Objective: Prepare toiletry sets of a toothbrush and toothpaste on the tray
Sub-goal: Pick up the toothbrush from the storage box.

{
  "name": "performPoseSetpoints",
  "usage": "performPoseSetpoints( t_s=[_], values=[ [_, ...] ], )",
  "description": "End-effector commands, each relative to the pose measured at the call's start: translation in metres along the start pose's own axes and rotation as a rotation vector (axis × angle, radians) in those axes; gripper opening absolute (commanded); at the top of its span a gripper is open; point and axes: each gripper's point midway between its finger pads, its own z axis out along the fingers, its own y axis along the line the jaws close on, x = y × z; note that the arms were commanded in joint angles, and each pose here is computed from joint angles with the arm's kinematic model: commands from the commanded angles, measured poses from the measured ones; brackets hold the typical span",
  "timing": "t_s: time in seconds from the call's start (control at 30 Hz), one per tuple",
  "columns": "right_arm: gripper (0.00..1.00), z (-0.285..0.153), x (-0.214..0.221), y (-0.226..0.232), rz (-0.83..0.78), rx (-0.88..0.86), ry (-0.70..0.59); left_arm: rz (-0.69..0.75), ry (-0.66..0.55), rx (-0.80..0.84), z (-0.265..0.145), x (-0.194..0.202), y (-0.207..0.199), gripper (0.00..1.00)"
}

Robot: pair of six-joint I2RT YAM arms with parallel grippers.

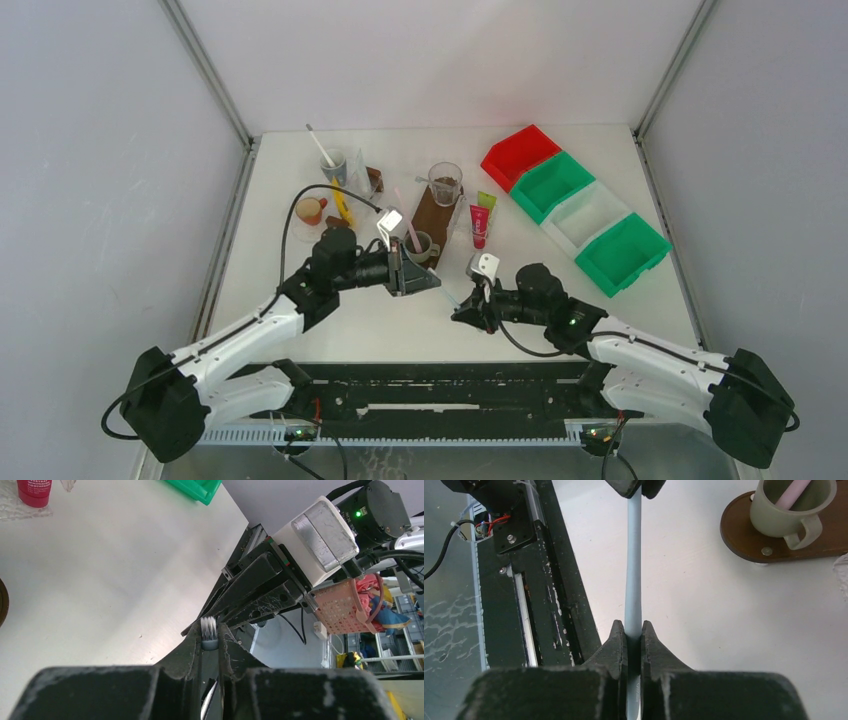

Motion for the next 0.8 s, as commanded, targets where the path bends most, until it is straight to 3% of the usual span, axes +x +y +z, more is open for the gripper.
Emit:
performPoseSetpoints(
  t_s=[0.0,0.17,0.27,0.53,0.77],
  values=[
    [0.0,-0.002,-0.029,0.002,-0.029,0.004,-0.072,0.022,-0.119,0.082,-0.005,-0.036,-0.031,0.23],
    [0.0,-0.006,-0.038,0.007,-0.002,-0.024,-0.133,0.034,-0.223,0.152,-0.015,-0.042,-0.043,0.64],
    [0.0,-0.008,-0.046,0.012,0.034,-0.067,-0.172,0.058,-0.291,0.191,-0.022,-0.043,-0.048,0.77],
    [0.0,-0.006,-0.058,0.018,0.082,-0.114,-0.221,0.08,-0.386,0.208,-0.023,-0.041,-0.051,0.79],
    [0.0,-0.005,-0.057,0.015,0.09,-0.102,-0.218,0.074,-0.429,0.166,-0.012,-0.044,-0.05,0.7]
  ],
)
